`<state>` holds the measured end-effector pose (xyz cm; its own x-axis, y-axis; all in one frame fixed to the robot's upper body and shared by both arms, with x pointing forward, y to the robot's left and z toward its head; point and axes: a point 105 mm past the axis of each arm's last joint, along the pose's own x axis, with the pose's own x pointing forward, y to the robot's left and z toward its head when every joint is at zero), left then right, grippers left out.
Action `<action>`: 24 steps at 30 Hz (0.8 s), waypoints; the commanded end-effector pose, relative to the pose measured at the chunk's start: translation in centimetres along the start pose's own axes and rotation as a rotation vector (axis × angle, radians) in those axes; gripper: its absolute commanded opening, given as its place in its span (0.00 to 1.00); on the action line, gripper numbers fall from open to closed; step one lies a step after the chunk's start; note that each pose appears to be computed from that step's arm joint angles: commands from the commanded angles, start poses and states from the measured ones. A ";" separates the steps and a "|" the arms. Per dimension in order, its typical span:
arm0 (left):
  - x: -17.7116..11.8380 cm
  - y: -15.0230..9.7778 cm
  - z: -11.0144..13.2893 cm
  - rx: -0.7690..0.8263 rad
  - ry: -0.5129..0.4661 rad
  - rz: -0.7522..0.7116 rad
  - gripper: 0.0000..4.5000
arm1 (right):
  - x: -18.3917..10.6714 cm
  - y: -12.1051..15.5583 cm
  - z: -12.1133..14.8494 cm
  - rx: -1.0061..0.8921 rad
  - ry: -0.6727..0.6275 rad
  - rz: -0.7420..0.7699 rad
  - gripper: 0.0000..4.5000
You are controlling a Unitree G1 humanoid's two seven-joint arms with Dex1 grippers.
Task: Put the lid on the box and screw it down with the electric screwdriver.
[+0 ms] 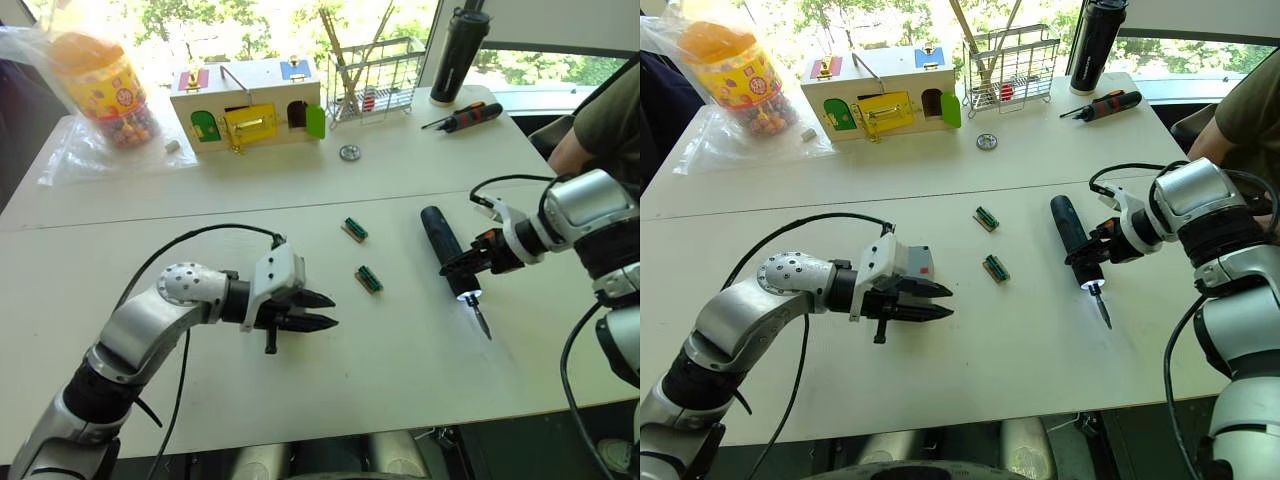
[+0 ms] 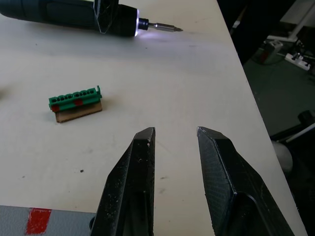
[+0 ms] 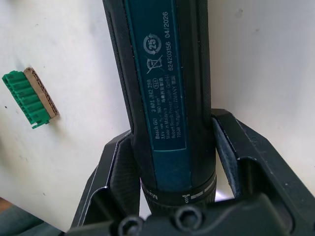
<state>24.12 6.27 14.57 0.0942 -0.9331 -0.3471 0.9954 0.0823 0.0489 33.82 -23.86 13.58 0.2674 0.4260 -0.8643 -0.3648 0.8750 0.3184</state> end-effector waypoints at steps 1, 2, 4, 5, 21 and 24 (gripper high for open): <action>-0.2 -0.1 0.6 0.025 -0.014 -0.002 0.29 | -0.5 -0.3 0.6 -0.016 -0.025 -0.032 0.87; -0.2 -0.1 0.6 0.022 -0.016 -0.001 0.29 | -0.5 -0.3 0.6 -0.017 -0.026 -0.035 0.95; -0.4 0.2 0.8 0.012 -0.029 0.008 0.29 | -0.7 -0.4 0.8 -0.012 -0.041 -0.038 0.99; -0.6 0.4 0.9 0.009 -0.039 0.019 0.29 | -0.9 -0.5 0.9 -0.013 -0.053 -0.042 0.99; -9.5 3.3 -1.2 -0.241 -0.067 0.294 0.29 | -6.9 7.3 4.2 -0.453 -0.555 0.066 0.99; -11.2 2.3 -3.3 -0.328 -0.010 0.330 0.29 | -6.4 10.4 1.7 -0.615 -0.677 0.130 0.99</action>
<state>26.00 17.29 14.82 0.4003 -0.8424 -0.3607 0.8681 0.4747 -0.1452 31.52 -18.74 20.62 0.5632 0.6624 -0.4939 -0.7213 0.6858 0.0973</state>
